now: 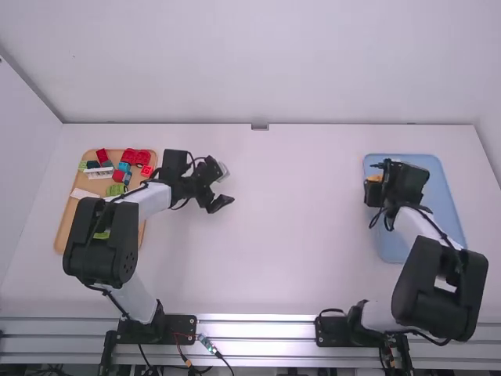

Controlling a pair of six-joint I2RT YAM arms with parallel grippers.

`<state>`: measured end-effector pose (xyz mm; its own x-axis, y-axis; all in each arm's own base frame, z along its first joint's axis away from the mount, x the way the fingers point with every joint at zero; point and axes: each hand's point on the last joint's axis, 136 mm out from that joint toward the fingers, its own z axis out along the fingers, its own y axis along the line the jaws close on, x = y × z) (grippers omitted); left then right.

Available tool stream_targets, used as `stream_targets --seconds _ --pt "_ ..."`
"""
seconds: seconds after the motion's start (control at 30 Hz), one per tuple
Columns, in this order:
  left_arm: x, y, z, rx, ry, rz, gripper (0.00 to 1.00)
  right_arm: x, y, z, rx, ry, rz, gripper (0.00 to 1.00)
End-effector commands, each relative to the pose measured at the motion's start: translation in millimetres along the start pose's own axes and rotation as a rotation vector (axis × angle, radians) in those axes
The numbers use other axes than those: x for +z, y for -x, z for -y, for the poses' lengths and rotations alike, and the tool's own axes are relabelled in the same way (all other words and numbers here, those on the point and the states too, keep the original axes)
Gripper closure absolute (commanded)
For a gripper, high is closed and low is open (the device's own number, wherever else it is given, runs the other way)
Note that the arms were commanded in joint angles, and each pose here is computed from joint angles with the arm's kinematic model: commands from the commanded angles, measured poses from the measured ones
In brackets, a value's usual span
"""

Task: Assemble lego blocks to make yellow taxi

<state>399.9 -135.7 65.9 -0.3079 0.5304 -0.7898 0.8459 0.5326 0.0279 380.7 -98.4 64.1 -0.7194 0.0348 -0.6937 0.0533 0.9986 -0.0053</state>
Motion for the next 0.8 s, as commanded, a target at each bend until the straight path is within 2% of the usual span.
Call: stream_targets --seconds 0.0,0.13,0.33,0.53,0.77 --pt "-6.8 10.5 3.3 -0.027 -0.003 0.036 0.01 -9.0 -8.5 17.6 0.028 -0.006 0.018 0.73" --pt "-4.3 16.6 4.4 -0.041 -0.002 0.050 0.01 -12.7 -23.3 40.1 0.018 -0.027 0.027 0.72" --pt "1.3 23.4 13.3 -0.017 -0.023 0.059 0.01 -9.0 -45.1 50.1 -0.041 0.039 0.052 0.71" --pt "2.7 26.0 15.6 -0.011 -0.029 0.061 0.01 11.2 -57.5 51.9 -0.084 0.100 0.039 0.71" --pt "2.6 26.6 13.3 -0.050 -0.020 0.061 0.01 43.1 -71.4 58.0 -0.088 0.097 -0.035 0.74"
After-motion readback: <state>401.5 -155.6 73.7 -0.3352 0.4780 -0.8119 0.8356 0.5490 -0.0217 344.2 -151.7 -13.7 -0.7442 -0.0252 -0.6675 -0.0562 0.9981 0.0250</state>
